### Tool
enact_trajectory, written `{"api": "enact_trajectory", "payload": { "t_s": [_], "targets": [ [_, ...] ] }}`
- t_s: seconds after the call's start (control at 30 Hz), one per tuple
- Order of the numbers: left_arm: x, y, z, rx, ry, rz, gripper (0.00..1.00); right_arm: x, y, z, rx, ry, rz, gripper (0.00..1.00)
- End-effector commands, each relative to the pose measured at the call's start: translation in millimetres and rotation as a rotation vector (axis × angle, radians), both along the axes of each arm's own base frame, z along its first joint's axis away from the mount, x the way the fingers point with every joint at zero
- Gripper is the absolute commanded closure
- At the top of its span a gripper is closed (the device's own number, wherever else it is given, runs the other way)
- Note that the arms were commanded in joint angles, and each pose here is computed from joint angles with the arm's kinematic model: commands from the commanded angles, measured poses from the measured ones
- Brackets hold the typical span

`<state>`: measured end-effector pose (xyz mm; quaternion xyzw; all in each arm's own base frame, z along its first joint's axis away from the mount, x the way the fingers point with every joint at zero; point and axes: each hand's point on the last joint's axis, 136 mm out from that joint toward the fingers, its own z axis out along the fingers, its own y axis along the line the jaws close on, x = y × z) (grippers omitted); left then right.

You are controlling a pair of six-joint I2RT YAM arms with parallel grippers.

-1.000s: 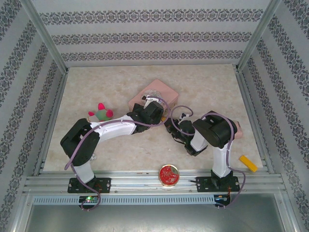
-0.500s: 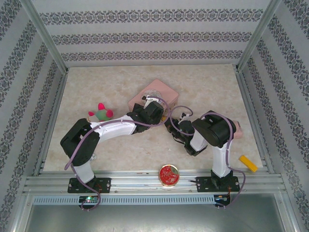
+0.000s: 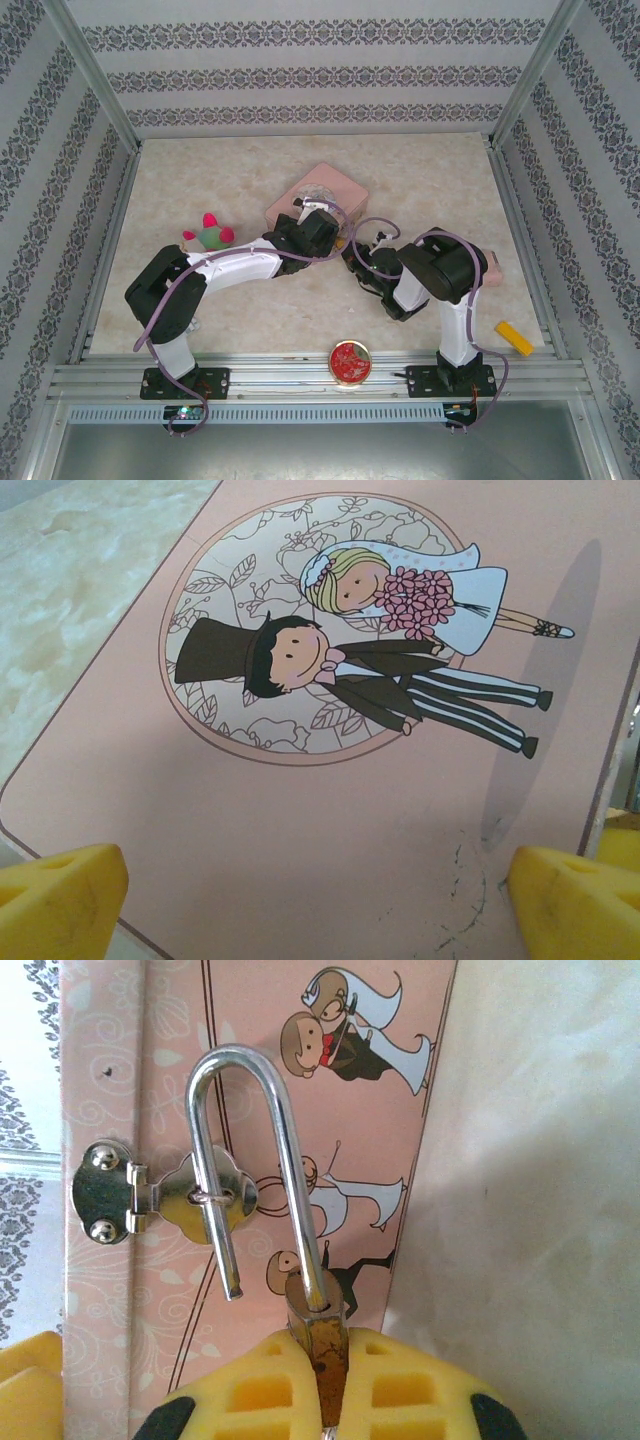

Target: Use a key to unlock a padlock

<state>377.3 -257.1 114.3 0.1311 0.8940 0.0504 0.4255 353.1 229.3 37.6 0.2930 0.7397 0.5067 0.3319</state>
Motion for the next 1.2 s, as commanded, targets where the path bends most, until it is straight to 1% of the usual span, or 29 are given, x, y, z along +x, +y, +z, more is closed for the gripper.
{"api": "enact_trajectory", "payload": {
  "t_s": [0.0, 0.3, 0.77, 1.17],
  "targets": [
    [-23.7, 21.3, -25.9, 0.128, 0.109, -0.017, 0.02, 16.3, -41.0, -28.7, -0.056, 0.082, -0.188, 1.00],
    [-25.0, 23.1, -30.7, 0.140, 0.118, -0.016, 0.02, 8.0, -57.2, -37.1, -0.092, 0.102, -0.210, 1.00],
    [-26.0, 24.3, -29.1, 0.138, 0.118, -0.013, 0.02, 17.4, -50.5, -30.1, -0.064, 0.085, -0.202, 1.00],
    [-26.6, 25.4, -29.6, 0.137, 0.117, -0.010, 0.02, 18.7, -50.9, -30.0, -0.059, 0.085, -0.205, 1.00]
  ]
}}
